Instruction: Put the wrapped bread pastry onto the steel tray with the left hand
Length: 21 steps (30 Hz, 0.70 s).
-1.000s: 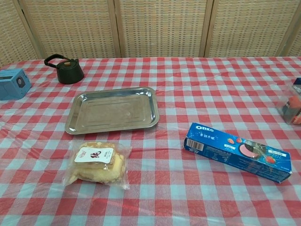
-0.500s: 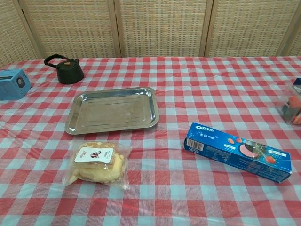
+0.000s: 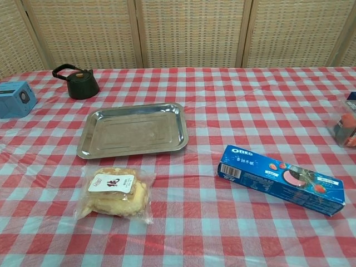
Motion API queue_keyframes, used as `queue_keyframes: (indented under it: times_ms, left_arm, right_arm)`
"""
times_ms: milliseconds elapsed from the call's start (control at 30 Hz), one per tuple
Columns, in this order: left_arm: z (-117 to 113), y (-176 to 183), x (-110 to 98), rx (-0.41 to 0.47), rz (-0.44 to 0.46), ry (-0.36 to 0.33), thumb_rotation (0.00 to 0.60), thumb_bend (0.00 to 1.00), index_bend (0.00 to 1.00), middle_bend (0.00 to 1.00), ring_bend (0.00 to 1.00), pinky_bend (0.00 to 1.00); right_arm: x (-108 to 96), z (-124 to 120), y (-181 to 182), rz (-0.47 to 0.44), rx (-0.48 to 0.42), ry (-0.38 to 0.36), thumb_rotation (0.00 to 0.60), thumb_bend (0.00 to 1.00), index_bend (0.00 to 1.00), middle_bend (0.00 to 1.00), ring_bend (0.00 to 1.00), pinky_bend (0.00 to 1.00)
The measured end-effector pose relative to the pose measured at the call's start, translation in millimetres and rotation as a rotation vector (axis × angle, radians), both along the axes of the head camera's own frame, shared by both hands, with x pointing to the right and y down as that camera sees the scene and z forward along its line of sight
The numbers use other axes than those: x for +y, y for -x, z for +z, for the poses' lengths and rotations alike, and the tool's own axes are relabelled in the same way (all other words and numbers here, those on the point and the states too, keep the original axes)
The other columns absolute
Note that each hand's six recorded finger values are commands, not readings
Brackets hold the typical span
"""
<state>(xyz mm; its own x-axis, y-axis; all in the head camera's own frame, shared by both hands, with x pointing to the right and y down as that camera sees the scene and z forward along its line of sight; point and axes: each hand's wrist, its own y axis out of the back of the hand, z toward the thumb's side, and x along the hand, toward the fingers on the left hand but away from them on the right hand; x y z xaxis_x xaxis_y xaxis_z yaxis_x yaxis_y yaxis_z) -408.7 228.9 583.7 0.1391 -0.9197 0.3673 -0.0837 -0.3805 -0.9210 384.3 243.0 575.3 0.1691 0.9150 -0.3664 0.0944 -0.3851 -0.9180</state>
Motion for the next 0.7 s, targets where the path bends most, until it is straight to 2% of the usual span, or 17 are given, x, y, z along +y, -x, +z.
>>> queue_keyframes:
  times_ms: [200,367,700]
  left_arm:
    - [0.3,-16.5,2.7,0.022,0.079,0.0,0.6,0.0,0.0,0.0,0.0,0.0]
    - [4.2,-37.2,-0.3,0.044,0.186,0.036,0.6,0.0,0.0,0.0,0.0,0.0]
    - [24.3,-104.6,-6.6,0.082,0.437,0.162,0.6,0.0,0.0,0.0,0.0,0.0]
  right_arm:
    - [1.1,-0.1,-0.7,0.004,0.002,0.001,0.6,0.05,0.0,0.0,0.0,0.0]
    - [0.7,-1.1,-1.2,0.008,-0.001,-0.001,0.6,0.05,0.0,0.0,0.0,0.0]
    - [-1.6,-4.4,-5.1,0.022,-0.012,-0.005,0.6,0.05,0.0,0.0,0.0,0.0]
